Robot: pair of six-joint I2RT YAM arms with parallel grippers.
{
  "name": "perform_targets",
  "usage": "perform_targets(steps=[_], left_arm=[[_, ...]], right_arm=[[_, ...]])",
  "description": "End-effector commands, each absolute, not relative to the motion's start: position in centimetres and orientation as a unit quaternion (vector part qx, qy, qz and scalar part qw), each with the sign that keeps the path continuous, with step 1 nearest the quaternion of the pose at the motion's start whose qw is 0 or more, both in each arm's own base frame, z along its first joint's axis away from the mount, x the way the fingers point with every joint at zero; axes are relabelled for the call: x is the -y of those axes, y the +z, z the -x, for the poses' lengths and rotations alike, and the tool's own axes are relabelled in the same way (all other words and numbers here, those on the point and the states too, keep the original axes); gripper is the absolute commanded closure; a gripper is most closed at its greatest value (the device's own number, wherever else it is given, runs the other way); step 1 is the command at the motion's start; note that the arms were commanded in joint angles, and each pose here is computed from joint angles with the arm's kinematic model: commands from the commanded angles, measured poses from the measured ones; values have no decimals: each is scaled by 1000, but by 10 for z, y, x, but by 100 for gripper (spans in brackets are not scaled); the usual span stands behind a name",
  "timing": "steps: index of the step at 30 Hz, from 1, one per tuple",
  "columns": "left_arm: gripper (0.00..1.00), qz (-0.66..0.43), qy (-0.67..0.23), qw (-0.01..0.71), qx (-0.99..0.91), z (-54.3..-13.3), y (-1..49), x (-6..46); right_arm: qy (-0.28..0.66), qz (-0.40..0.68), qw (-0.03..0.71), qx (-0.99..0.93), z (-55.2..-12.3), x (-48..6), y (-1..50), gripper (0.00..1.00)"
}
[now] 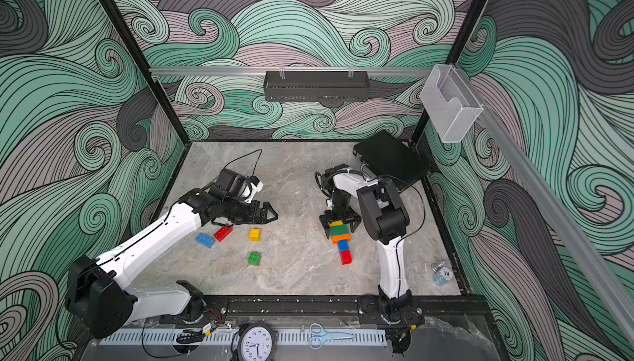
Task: Assemble an ice cream with lego
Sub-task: Adjust the lego brick at the center of the board.
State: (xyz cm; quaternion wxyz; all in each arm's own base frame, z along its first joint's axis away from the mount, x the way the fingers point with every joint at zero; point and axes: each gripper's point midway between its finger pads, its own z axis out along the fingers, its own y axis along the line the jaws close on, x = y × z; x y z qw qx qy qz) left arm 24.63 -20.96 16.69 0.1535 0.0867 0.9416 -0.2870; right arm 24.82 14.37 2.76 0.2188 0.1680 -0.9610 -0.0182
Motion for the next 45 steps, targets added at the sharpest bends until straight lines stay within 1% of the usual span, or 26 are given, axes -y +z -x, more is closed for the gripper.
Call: perform_targets(steps=[1, 5, 9, 15, 19, 27, 31, 37, 41, 45], left_arm=[[5, -85, -289, 163, -939, -251, 179, 209], [5, -82, -283, 171, -940, -255, 174, 208], [5, -71, -279, 183, -940, -261, 175, 207], [5, -56, -255, 212, -942, -269, 182, 197], [5, -42, -223, 229, -947, -270, 183, 183], [7, 6, -136, 241, -961, -271, 177, 147], [13, 35, -110, 221, -968, -265, 165, 136], [24, 64, -91, 149, -983, -250, 127, 134], [29, 73, -88, 108, -988, -247, 103, 139], [31, 66, -75, 73, -992, -246, 83, 144]], right_arm=[[-1, -161, 168, 973, -262, -139, 42, 1], [9, -156, 104, 982, -275, -139, 68, 1], [0, -161, 47, 986, -285, -144, 100, 1], [-31, -176, -28, 984, -294, -165, 141, 1], [-57, -183, -76, 978, -296, -180, 162, 1], [-126, -191, -144, 963, -289, -204, 178, 1], [-156, -196, -183, 951, -284, -212, 187, 1], [-203, -199, -220, 933, -271, -223, 201, 1], [-230, -189, -241, 924, -258, -224, 212, 1], [-238, -169, -242, 925, -247, -220, 212, 1]])
